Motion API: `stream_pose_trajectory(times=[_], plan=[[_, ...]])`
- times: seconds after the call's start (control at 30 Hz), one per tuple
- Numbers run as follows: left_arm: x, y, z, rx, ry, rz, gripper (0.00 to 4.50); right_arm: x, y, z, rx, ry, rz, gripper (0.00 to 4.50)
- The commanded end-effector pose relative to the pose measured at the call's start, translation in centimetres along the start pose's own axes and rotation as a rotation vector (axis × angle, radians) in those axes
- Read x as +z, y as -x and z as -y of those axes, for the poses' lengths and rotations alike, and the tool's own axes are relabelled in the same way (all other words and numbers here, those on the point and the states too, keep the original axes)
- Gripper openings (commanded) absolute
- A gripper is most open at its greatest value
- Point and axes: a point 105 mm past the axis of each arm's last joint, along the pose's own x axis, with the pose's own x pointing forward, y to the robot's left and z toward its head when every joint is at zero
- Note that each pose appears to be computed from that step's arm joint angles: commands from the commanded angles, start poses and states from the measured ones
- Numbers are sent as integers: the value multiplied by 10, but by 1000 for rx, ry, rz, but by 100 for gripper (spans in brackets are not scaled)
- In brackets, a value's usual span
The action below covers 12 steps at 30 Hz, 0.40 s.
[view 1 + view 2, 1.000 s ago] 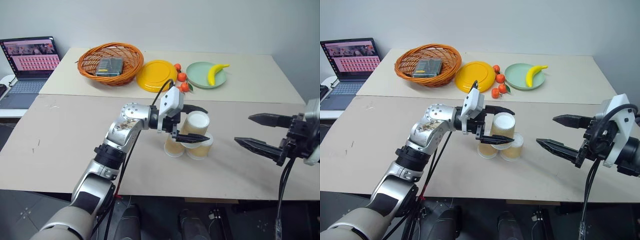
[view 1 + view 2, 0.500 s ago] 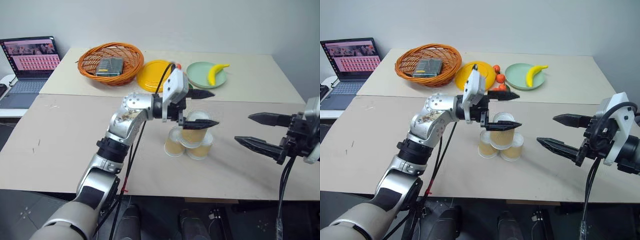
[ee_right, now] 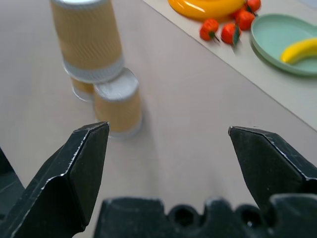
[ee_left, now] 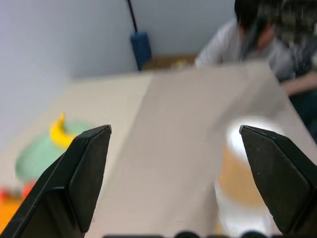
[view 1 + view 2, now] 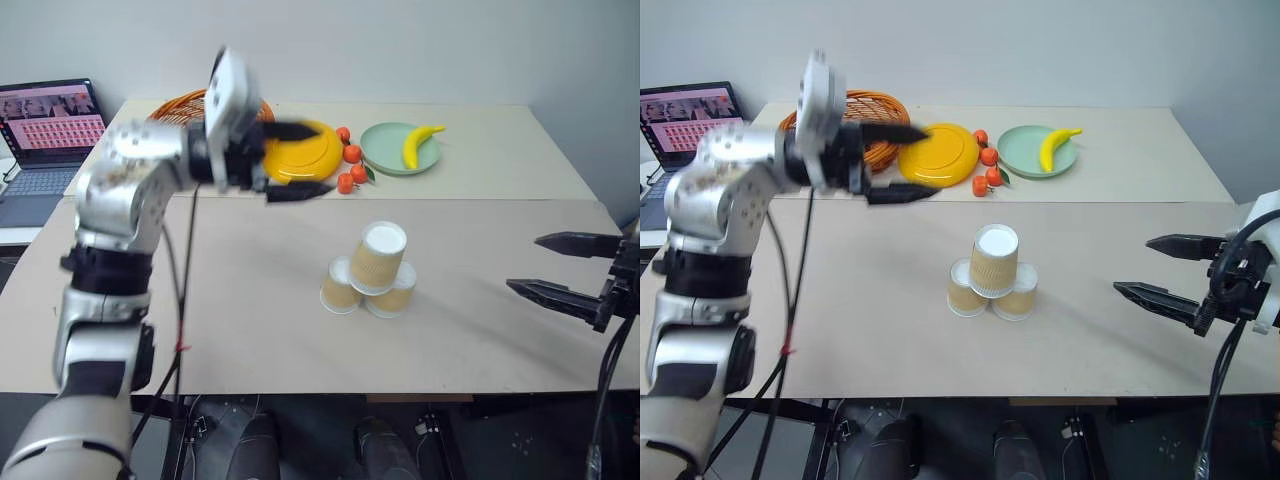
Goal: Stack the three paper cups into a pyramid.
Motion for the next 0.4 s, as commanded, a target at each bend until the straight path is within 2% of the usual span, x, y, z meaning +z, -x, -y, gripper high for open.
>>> stream_pose_trajectory(times=[0.03,0.17,0.33,0.4], plan=[[-24,9,21,49,-51,-81,443,-3,-1,-4,13,5,11,450],[-48,15,29,138,6,-96,443,-2,-6,-4,13,-25,50,450],[-60,1,29,217,38,-76,443,-9,-15,4,19,-56,65,450],[-58,-5,29,222,44,-43,443,-12,-18,9,17,-66,69,450]])
